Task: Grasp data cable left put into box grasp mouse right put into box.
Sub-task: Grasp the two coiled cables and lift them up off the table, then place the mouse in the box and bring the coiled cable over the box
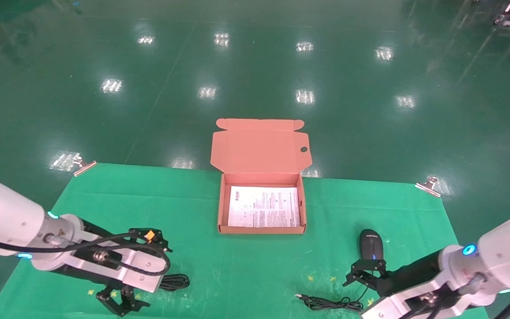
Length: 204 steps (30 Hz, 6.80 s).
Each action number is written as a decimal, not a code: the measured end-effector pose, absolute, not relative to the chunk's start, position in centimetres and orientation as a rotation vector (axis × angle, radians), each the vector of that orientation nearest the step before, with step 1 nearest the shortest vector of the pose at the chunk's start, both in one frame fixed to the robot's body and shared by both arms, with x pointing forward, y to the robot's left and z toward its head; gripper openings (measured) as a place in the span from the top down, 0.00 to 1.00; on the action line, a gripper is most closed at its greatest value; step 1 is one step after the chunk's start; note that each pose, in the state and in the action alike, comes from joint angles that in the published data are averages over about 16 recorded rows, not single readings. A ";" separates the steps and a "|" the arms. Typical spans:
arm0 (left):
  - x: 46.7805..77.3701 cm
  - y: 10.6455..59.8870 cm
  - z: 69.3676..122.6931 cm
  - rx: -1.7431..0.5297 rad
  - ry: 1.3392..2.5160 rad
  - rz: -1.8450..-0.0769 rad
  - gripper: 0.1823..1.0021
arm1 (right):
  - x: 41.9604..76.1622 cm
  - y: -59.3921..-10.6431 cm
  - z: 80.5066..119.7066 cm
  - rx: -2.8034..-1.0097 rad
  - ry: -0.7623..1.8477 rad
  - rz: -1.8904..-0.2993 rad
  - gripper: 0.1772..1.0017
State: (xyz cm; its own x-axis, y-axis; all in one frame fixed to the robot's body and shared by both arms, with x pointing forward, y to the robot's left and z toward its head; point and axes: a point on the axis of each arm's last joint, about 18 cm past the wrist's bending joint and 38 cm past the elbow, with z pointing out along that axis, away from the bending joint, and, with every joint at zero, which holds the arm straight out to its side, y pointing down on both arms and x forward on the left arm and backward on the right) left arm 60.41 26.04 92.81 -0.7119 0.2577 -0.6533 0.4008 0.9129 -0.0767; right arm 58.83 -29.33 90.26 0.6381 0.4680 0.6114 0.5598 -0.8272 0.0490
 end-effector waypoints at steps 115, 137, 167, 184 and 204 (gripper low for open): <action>70.5 31.2 96.8 -0.023 2.266 -0.393 0.88 | 65.8 -33.0 96.2 -2.399 -0.125 -1.412 0.94; 69.7 24.5 111.5 0.102 1.829 -0.405 0.88 | 68.0 -20.1 115.9 -1.945 -0.363 -1.752 0.94; 71.2 27.4 108.8 -0.112 1.858 -0.214 0.88 | 71.1 -14.8 109.0 -2.065 -0.379 -1.530 0.94; 70.8 28.5 107.8 -0.194 1.864 -0.156 0.89 | 73.0 -13.9 103.1 -2.113 -0.243 -1.322 0.94; 70.6 28.5 107.7 -0.196 1.862 -0.155 0.89 | 75.5 -16.2 97.4 -2.234 -0.129 -1.319 0.94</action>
State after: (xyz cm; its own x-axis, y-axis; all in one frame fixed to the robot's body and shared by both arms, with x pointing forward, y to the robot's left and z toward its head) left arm 70.64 28.47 107.67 -0.2888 -0.2130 -0.9334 -0.0560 0.9770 -0.2056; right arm 75.53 -16.15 97.40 0.5171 -0.1835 0.8360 0.3426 -0.8507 -0.3987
